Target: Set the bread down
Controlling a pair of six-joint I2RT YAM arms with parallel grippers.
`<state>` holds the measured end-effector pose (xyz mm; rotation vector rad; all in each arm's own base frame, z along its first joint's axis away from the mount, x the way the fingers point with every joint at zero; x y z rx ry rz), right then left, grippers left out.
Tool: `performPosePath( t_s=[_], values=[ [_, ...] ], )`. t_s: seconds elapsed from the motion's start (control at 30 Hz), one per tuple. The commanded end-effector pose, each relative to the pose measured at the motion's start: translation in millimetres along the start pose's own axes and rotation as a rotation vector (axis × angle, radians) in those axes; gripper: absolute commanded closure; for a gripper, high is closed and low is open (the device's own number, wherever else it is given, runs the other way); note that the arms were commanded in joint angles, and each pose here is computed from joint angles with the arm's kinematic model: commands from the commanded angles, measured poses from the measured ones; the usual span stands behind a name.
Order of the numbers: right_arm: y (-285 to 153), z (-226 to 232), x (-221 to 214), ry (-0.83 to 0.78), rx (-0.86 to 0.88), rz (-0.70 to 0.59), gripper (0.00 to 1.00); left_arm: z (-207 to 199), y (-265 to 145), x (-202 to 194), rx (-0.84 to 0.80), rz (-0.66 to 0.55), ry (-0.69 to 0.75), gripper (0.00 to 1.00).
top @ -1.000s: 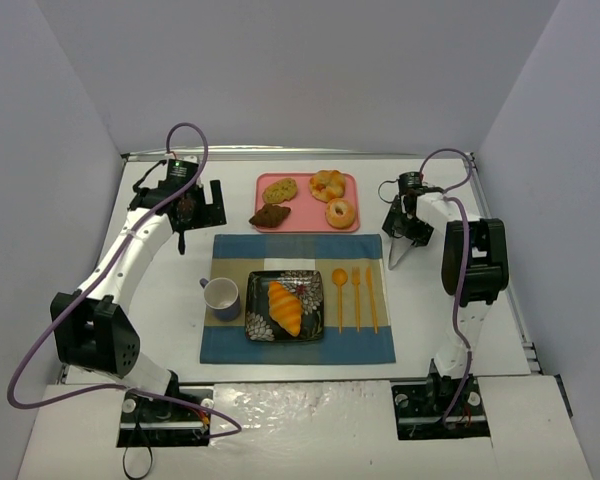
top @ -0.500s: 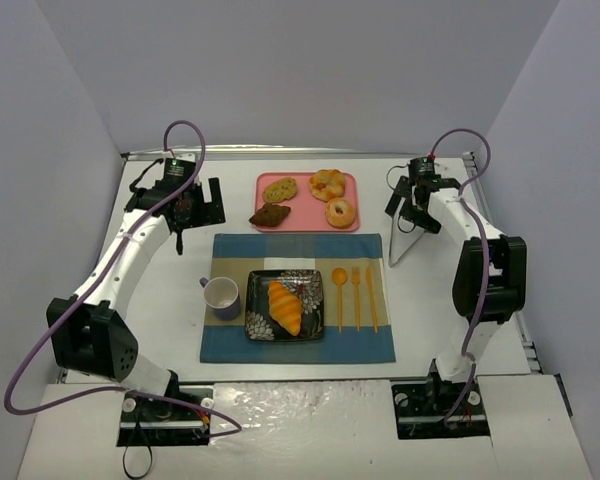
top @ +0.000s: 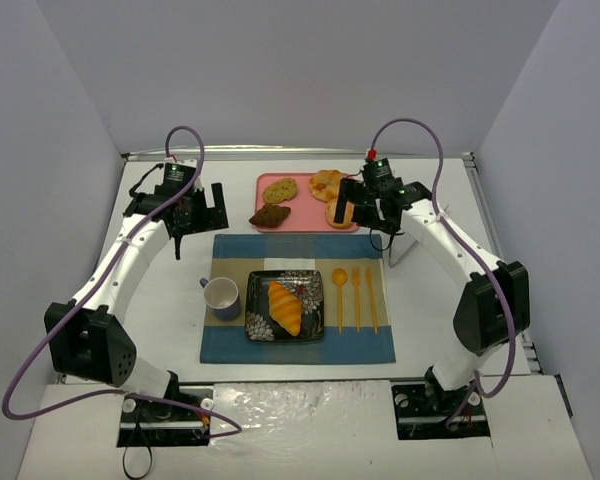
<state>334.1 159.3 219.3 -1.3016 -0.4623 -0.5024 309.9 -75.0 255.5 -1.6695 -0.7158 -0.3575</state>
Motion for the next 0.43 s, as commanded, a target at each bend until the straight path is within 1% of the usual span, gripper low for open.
performPosePath(
  t_s=[0.0, 0.4],
  values=[
    [-44.7, 25.4, 13.6, -0.014, 0.096, -0.13, 0.0, -8.9, -22.0, 11.4, -0.072, -0.092, -0.017, 0.03],
    [-49.8, 22.9, 7.2, -0.023, 0.086, -0.143, 0.0, -11.8, -25.4, 12.7, -0.083, -0.096, -0.009, 0.03]
  ],
)
Point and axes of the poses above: each gripper's point midway between its finger pads, its own y axis out along the fingers, its own z axis along the line the jaws close on, x = y × z, the point moved 8 cm from there along -y, back along the fingers, and after that the axes turned 5 degrees about -y, right-handed, at the moved point
